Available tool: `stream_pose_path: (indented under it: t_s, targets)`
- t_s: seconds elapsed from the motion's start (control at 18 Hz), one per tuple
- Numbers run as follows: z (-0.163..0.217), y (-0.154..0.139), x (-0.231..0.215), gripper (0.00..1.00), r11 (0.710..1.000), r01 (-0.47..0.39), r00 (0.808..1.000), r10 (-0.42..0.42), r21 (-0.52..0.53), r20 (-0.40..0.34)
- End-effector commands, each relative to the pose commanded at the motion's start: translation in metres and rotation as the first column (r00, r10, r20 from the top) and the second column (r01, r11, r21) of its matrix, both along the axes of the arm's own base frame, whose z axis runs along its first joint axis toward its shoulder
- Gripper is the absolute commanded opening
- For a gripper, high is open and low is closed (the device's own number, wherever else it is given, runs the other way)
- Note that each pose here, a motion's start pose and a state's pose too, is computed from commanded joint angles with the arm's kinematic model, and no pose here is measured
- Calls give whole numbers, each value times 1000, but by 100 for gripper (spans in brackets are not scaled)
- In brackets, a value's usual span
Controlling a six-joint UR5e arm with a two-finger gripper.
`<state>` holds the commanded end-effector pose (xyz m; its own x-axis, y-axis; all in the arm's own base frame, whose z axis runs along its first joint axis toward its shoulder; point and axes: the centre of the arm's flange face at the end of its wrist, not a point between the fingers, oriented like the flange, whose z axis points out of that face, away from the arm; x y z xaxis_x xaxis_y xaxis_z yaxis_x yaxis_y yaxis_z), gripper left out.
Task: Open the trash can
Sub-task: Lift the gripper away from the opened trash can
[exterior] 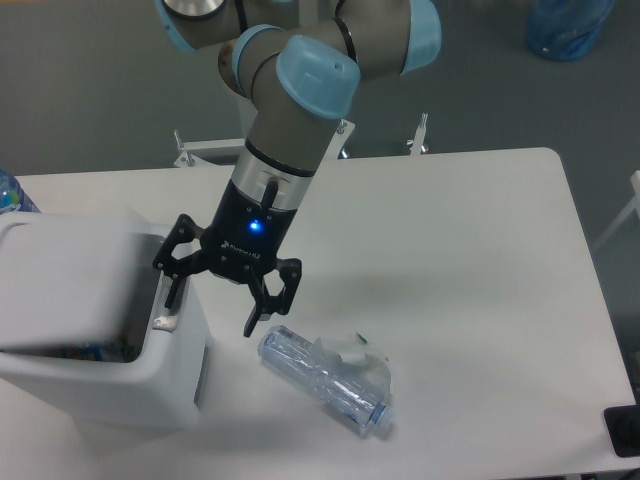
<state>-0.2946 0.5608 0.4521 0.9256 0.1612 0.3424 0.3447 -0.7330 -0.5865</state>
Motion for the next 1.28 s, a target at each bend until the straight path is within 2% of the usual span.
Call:
stream_pose_path:
  t_s: [0.44, 0.72, 1.11, 1.17, 1.28]
  targets:
    - [21, -1, -8, 100, 1000, -8, 1000, 9, 30, -29]
    - [18, -25, -71, 100, 995, -95, 995, 96, 33, -41]
    - [-22, -94, -174, 100, 999, -51, 979, 52, 11, -195]
    - [-32, -107, -188, 100, 999, -37, 973, 34, -12, -229]
    - [-46, -135, -209, 100, 993, -37, 946, -2, -115, -324]
